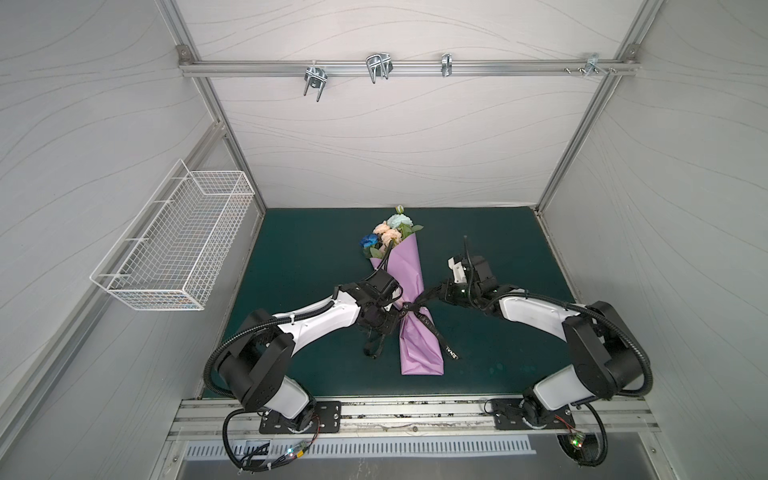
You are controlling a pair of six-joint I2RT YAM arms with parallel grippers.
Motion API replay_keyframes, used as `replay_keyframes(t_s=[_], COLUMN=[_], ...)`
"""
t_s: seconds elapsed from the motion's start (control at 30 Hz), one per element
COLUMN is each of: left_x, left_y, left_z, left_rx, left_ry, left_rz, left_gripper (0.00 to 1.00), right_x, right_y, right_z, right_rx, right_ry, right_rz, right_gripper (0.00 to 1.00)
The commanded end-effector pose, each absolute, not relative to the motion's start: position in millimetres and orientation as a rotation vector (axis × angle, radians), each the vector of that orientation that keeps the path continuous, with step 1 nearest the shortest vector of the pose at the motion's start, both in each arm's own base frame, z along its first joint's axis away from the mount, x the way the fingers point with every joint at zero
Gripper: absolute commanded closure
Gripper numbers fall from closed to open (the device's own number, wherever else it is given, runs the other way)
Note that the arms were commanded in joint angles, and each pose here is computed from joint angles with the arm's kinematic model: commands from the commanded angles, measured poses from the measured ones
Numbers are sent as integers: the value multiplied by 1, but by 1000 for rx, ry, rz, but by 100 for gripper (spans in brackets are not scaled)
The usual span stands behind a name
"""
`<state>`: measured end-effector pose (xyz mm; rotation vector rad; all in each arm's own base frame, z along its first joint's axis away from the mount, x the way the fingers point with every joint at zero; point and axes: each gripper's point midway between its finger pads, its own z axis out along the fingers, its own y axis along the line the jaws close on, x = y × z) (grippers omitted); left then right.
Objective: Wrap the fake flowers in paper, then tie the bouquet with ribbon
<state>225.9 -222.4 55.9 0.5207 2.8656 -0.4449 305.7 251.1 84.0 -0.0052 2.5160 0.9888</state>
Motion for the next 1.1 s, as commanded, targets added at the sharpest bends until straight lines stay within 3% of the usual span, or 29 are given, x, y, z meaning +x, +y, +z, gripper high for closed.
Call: replay_keyframes(t_s=[0.0, 0.37, 1.07], left_x=[231, 246, 279], left_y=[-231, -211, -199], left_z=[60, 49, 39], left_rx=[485, 270, 175], left_ry=[2862, 2908, 2925], left_rz=[-495, -441, -367], left_gripper=[100, 100, 100], right_x=[306, 309, 312], right_y=[247, 237, 224], right_z=[76, 69, 39], right_rx=[3, 31, 61], right_ry=[2535, 2561, 2651], right_rz=[957, 885, 799], right_gripper=[100, 100, 100])
